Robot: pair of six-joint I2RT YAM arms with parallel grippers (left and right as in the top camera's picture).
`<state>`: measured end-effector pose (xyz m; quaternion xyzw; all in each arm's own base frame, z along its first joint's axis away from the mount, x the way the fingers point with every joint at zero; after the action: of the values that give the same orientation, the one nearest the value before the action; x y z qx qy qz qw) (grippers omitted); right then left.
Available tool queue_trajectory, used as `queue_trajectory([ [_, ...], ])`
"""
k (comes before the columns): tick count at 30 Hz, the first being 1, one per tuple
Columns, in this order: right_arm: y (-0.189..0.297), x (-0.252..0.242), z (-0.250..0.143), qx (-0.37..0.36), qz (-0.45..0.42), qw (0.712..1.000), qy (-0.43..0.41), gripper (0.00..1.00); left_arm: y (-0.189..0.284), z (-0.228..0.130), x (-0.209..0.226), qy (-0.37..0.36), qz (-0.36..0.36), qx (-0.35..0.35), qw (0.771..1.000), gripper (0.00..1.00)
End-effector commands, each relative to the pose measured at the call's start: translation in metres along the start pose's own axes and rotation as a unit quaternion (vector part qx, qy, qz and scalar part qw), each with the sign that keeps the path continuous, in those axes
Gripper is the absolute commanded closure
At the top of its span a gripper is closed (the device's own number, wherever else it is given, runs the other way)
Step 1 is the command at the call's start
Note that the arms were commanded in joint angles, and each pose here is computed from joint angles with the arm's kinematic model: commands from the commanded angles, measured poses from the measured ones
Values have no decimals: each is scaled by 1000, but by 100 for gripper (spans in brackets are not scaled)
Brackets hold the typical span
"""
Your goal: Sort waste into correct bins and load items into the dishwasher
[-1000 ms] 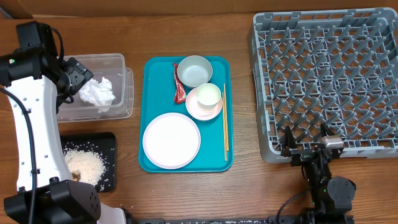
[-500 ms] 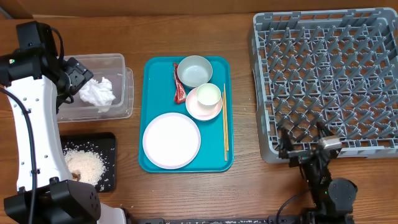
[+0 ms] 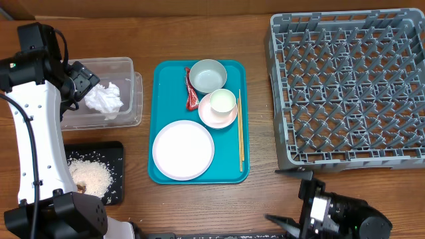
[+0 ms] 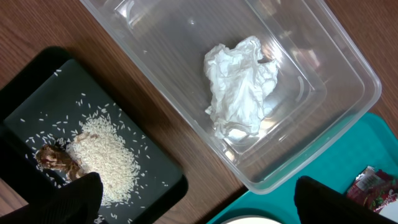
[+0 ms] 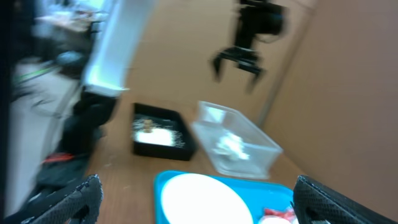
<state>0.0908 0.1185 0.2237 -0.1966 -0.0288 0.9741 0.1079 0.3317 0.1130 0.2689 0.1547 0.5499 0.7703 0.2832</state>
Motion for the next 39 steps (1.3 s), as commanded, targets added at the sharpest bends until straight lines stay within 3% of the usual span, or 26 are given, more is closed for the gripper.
queue_trajectory([
  [1,2,21,0,1,83,996,23,0,0,2,0,7,3,-4,1000,0],
  [5,1,20,12,-11,67,994,87,0,0,2,0,7,3,-4,1000,0],
  [10,1,-10,14,-28,-50,998,-25,0,0,2,0,7,3,-4,1000,0],
  [13,7,-37,17,-61,-156,981,-102,0,0,2,0,7,3,-4,1000,0],
  [20,20,-63,37,-111,-266,953,-99,0,0,2,0,7,3,-4,1000,0],
  [31,8,-119,92,-74,-284,944,-149,0,0,2,0,7,3,-4,1000,0],
  [35,-16,-159,123,-38,-207,963,-170,0,0,2,0,7,3,-4,1000,0],
  [39,-35,-203,134,2,-149,959,-241,0,0,2,0,7,3,-4,1000,0],
])
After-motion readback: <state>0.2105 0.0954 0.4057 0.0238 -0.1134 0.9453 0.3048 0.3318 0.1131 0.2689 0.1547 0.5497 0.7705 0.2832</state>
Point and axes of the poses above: each gripper's point midway between its finger pads, its own y axis back along the fingers, its own x axis along the line the jaws close on, z = x × y, the point moved 5 cm from there along y, back along the fingers
